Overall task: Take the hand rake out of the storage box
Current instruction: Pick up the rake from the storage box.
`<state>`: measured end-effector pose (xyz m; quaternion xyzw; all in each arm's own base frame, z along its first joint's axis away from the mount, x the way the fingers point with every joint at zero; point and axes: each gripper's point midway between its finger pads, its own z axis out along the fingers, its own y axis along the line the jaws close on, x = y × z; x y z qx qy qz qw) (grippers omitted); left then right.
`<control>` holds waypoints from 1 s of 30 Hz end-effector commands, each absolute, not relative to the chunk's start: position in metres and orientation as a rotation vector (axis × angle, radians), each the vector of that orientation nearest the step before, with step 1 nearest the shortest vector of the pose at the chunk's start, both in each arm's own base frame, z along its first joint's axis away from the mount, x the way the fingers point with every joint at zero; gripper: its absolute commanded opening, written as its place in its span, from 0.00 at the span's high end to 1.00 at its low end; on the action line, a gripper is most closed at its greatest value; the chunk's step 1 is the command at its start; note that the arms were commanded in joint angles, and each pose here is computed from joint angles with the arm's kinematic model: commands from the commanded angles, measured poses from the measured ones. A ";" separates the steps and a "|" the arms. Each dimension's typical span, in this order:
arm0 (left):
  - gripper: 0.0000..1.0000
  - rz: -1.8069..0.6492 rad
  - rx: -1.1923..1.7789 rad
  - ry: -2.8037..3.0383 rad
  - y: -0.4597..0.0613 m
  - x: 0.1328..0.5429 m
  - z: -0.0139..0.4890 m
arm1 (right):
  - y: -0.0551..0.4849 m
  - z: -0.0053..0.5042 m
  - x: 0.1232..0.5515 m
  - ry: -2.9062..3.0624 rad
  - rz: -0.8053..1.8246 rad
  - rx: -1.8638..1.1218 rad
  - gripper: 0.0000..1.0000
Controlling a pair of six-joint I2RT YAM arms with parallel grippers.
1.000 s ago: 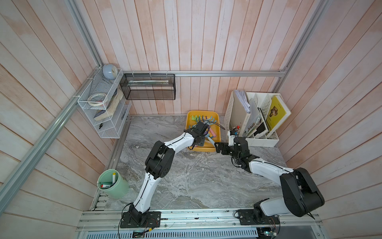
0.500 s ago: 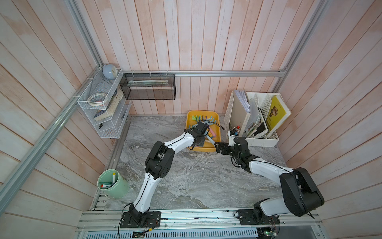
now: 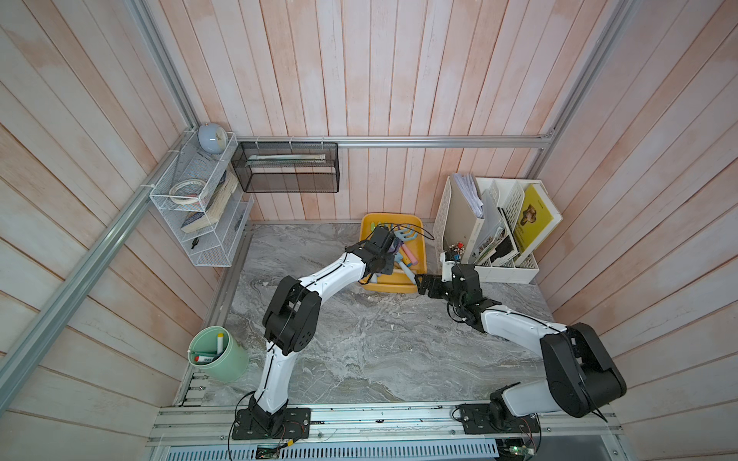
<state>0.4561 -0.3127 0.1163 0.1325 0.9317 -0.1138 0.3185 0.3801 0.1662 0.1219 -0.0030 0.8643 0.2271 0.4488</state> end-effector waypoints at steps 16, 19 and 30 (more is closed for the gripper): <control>1.00 -0.406 -0.017 2.193 -0.169 0.315 0.175 | 0.162 0.131 0.376 2.105 0.578 0.009 0.02; 1.00 -0.399 -0.060 2.280 -0.153 0.282 0.145 | 0.160 0.134 0.375 2.099 0.575 0.011 0.02; 1.00 -0.331 -0.385 2.528 -0.112 0.202 0.039 | 0.155 0.134 0.373 2.094 0.546 0.022 0.02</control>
